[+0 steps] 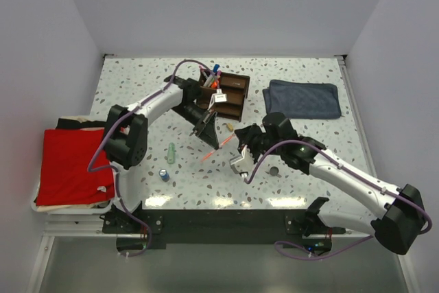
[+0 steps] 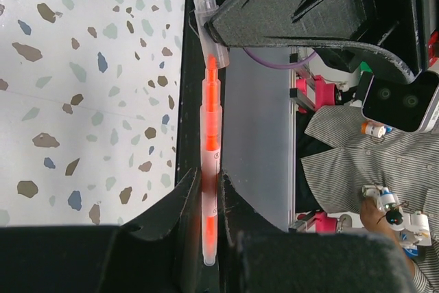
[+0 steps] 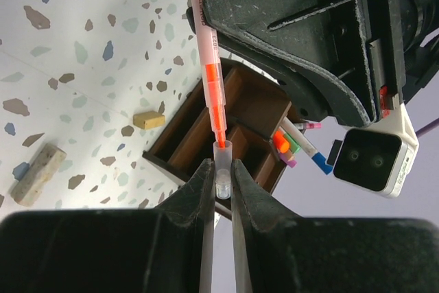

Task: Sort the stationery into containers
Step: Close the pen cap on the pen.

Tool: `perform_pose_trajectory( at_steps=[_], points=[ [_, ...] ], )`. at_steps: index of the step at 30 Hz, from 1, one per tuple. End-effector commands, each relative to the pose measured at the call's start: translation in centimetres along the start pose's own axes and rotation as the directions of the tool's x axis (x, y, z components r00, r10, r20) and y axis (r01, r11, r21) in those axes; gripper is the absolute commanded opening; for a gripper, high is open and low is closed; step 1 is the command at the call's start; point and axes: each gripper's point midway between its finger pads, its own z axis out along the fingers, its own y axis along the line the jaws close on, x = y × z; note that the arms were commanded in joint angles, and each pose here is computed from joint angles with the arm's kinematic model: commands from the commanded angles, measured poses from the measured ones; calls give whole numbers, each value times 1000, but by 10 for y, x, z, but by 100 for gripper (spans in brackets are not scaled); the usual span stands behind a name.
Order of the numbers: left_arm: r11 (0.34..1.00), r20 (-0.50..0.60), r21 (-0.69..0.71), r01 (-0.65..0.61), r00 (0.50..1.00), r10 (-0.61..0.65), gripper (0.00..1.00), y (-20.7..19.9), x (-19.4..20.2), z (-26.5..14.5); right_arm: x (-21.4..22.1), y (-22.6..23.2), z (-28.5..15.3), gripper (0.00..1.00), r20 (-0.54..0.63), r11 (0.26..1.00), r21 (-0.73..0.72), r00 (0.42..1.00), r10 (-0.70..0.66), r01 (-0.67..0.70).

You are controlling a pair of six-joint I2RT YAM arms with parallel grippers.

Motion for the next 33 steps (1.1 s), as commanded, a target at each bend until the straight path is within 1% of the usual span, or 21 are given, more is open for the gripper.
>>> perform_pose_trajectory(
  at_steps=[1,10,15,19,20,22,23,25,27,29,32,33],
  points=[
    [997,43,38,-67,997,65,0,-14,-22,0,-15,-16,1,0,55,998,5,996,-65,65],
    [995,42,39,-93,995,92,0,-19,-28,2,-18,-7,6,0,52,990,-75,992,-115,119],
    [995,46,40,-91,995,89,0,-21,-30,3,-21,-9,7,0,59,990,-72,991,-118,123],
    [994,86,88,-69,994,61,0,-30,-43,1,-28,-1,10,0,79,981,-123,987,-141,150],
    [993,97,105,-52,994,41,0,-33,-46,1,-25,-1,9,0,56,977,-142,986,-154,161],
    [988,116,151,-41,993,23,0,-38,-48,2,-25,5,12,0,51,971,-177,987,-151,158],
    [985,121,169,-23,993,2,0,-42,-49,2,-21,4,11,0,21,969,-186,987,-161,162],
    [980,133,197,-26,991,0,0,-45,-51,2,-19,7,16,0,2,965,-204,986,-165,162],
    [980,130,198,-25,991,-1,0,-43,-51,4,-19,3,16,0,-18,967,-203,986,-163,156],
    [981,127,192,-21,992,-3,0,-38,-52,5,-25,3,16,0,-6,968,-195,987,-160,156],
    [986,123,157,-60,992,41,0,-32,-59,5,-40,6,16,0,44,966,-197,986,-162,168],
    [987,120,130,-89,990,74,0,-31,-65,4,-43,7,16,0,51,966,-201,986,-157,164]
  ],
)
